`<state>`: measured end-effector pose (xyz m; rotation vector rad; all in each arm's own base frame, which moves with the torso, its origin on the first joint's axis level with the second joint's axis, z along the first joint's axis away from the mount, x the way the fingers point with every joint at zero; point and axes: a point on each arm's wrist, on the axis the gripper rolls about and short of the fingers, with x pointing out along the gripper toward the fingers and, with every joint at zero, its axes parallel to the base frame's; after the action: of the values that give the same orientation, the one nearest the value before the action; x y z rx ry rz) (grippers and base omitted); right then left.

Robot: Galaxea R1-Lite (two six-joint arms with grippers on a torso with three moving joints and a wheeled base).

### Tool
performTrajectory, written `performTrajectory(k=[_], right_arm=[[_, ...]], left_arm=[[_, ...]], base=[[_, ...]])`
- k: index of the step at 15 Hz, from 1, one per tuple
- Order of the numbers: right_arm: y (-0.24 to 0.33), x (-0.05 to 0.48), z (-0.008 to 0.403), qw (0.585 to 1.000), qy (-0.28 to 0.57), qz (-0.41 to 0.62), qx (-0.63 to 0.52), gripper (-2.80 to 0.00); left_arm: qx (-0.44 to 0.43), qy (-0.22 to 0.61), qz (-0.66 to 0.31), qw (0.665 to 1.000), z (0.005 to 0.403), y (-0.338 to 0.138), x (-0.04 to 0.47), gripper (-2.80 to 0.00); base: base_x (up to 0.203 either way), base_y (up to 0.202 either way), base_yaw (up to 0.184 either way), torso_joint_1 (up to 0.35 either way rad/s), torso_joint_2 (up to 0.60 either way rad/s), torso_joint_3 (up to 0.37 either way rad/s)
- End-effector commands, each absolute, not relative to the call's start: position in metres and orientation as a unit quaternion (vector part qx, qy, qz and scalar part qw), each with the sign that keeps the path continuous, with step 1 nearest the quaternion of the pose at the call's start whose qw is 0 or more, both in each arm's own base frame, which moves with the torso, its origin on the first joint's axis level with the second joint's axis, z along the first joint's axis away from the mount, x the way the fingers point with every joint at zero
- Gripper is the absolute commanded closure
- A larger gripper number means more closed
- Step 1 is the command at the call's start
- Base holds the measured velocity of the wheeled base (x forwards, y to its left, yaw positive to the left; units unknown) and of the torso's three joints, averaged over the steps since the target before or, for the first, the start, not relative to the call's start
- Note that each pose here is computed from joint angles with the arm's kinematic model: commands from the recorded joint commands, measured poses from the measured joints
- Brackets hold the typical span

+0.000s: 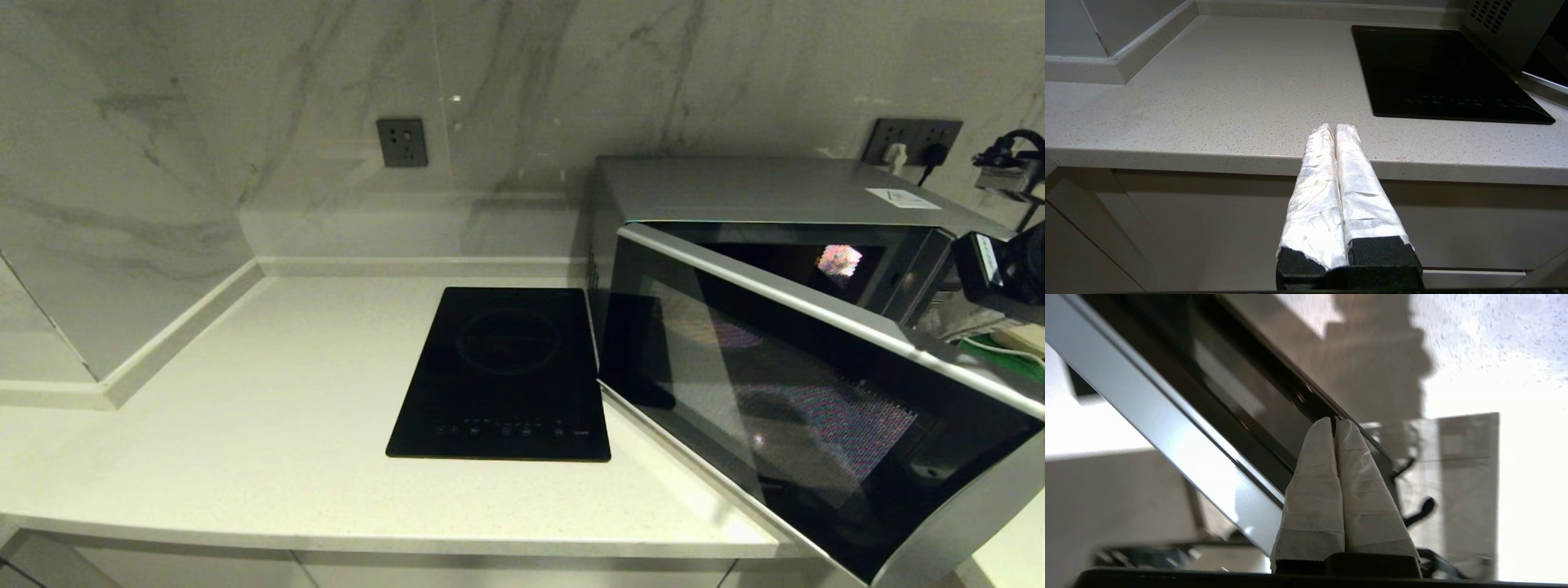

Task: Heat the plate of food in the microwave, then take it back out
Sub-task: Open the microwave oven

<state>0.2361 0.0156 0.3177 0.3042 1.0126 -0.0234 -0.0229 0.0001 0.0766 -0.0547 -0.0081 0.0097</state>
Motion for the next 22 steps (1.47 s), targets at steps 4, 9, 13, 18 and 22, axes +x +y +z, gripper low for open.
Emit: performTrajectory(k=[4, 9, 13, 18, 22], right_arm=[[0.033, 0.208, 0.318, 0.864, 0.492, 0.068, 0.085, 0.00], [0.056, 0.195, 0.317, 0.857, 0.497, 0.121, 0.055, 0.00], [0.081, 0.178, 0.317, 0.846, 0.501, 0.181, 0.024, 0.00], [0.109, 0.162, 0.315, 0.828, 0.505, 0.242, -0.008, 0.00], [0.125, 0.155, 0.311, 0.818, 0.506, 0.273, -0.026, 0.00]], left_arm=[[-0.028, -0.004, 0.005, 1.000, 0.077, 0.000, -0.023, 0.00], [-0.028, -0.004, 0.005, 1.000, 0.077, 0.000, -0.023, 0.00], [-0.028, -0.004, 0.005, 1.000, 0.077, 0.000, -0.023, 0.00], [-0.028, -0.004, 0.005, 1.000, 0.077, 0.000, -0.023, 0.00], [-0.028, -0.004, 0.005, 1.000, 0.077, 0.000, -0.023, 0.00]], base=[[0.000, 0.000, 0.000, 0.000, 0.00, 0.000], [0.000, 0.000, 0.000, 0.000, 0.00, 0.000], [0.000, 0.000, 0.000, 0.000, 0.00, 0.000], [0.000, 0.000, 0.000, 0.000, 0.00, 0.000], [0.000, 0.000, 0.000, 0.000, 0.00, 0.000]])
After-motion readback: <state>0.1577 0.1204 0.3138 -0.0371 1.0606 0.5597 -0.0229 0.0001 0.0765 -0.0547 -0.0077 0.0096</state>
